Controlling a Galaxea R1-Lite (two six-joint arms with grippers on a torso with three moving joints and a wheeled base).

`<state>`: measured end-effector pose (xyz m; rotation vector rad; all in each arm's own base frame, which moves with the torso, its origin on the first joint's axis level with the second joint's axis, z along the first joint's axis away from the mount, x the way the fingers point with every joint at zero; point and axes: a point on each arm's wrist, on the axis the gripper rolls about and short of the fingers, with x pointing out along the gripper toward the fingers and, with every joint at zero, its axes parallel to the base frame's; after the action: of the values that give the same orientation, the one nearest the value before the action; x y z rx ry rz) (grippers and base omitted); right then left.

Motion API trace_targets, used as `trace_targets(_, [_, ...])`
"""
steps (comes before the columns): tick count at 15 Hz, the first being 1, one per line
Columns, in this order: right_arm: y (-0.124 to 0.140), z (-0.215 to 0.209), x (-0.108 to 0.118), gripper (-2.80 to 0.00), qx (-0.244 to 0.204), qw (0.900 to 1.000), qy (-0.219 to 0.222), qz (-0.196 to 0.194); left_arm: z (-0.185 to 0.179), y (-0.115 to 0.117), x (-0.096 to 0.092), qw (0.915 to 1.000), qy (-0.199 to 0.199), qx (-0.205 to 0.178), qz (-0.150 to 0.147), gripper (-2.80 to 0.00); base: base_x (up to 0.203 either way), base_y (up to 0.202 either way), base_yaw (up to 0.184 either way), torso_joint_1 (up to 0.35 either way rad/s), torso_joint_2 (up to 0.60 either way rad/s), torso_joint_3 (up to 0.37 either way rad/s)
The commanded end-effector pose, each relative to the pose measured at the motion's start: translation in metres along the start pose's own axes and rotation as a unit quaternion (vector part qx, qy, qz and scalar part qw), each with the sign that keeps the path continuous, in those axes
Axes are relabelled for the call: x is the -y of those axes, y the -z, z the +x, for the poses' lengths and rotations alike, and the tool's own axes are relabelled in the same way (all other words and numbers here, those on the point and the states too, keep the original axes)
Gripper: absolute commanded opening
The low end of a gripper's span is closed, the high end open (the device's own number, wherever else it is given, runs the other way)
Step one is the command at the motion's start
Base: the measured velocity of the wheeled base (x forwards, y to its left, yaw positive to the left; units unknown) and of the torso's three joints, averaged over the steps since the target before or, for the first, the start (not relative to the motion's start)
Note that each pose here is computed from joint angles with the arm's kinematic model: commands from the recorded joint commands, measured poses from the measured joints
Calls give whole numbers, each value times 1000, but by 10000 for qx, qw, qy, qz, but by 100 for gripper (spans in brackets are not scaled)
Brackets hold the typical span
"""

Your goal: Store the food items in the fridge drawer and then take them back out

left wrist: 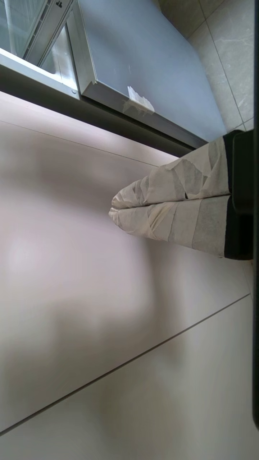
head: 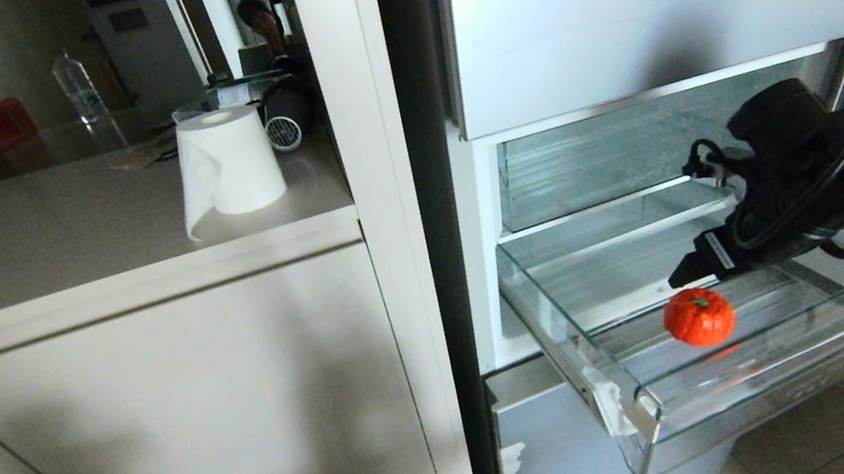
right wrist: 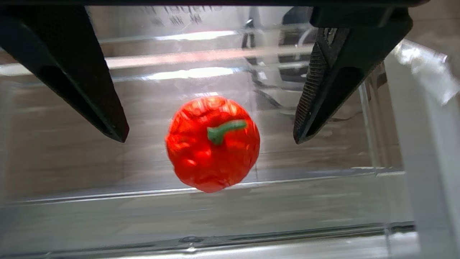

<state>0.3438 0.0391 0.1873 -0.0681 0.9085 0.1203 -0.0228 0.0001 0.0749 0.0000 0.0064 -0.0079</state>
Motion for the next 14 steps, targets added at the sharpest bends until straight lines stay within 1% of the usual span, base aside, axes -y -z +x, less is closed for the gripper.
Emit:
trace_targets(1, [2, 19, 0, 0, -232, 9997, -13, 12, 0, 0, 0, 10000, -1, 1, 0, -280, 0, 0, 0, 0, 0, 0])
trace_targets(7, [7, 42, 0, 0, -518, 9987, -11, 35, 0, 0, 0, 10000, -1, 1, 0, -280, 0, 0, 0, 0, 0, 0])
trace_targets(12, [12, 59, 0, 0, -745, 9970, 3, 224, 0, 0, 0, 10000, -1, 1, 0, -280, 0, 0, 0, 0, 0, 0])
trace_targets(14, [14, 66, 0, 0, -822, 9964, 4, 228, 0, 0, 0, 10000, -1, 1, 0, -280, 0, 0, 0, 0, 0, 0])
